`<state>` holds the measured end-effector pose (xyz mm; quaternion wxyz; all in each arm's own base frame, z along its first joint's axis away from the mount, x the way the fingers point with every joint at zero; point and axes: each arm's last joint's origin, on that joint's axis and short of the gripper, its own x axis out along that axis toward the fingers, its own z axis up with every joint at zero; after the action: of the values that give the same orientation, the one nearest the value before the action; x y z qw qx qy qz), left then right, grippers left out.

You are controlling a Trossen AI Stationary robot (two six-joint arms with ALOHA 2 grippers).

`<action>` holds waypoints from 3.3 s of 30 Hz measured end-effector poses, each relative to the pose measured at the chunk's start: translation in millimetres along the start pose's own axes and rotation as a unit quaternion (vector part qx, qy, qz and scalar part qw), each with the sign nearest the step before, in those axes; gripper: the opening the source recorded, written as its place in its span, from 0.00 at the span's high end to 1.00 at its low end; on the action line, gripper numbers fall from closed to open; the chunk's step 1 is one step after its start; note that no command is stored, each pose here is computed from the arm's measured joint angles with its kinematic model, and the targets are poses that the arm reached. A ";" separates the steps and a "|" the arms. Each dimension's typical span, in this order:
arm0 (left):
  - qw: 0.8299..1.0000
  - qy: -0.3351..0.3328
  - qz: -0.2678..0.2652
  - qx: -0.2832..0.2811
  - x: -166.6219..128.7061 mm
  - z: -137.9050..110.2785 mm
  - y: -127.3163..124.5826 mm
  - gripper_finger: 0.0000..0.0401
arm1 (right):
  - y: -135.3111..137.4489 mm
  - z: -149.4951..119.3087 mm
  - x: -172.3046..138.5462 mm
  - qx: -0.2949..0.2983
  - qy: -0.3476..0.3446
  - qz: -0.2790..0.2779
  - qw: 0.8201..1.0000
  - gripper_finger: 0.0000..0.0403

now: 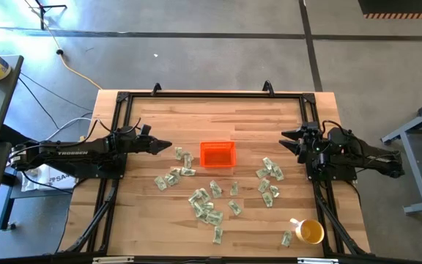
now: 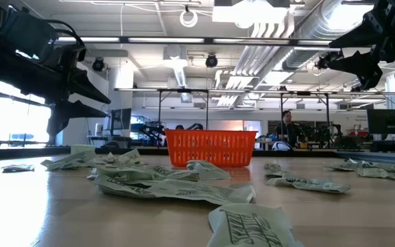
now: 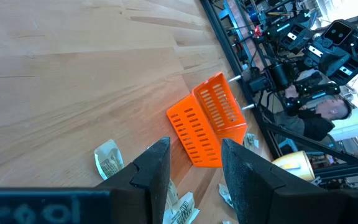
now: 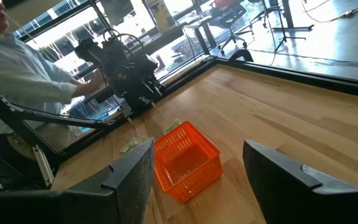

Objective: Pick and place Stevia / Truvia into bins

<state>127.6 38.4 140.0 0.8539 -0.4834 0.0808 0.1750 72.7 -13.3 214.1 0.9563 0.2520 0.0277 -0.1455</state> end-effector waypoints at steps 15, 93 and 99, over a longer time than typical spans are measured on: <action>1.000 0.000 0.000 0.000 0.0 0.0 -0.1 0.56 | 0.0 0.1 -0.1 0.000 0.000 0.000 1.000 0.41; 0.932 -0.216 -0.259 -0.134 -20.8 36.7 -47.8 0.56 | 9.2 16.2 34.3 0.225 -0.067 -0.019 0.972 0.41; 0.943 -0.206 -0.238 -0.107 -18.1 34.6 -45.1 0.56 | 6.1 -9.5 74.3 0.174 0.206 -0.146 0.952 0.41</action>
<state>126.8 42.7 199.5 0.8121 -0.5301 -0.2335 0.0706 145.8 -23.2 199.3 0.8394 0.4320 0.2352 -0.2313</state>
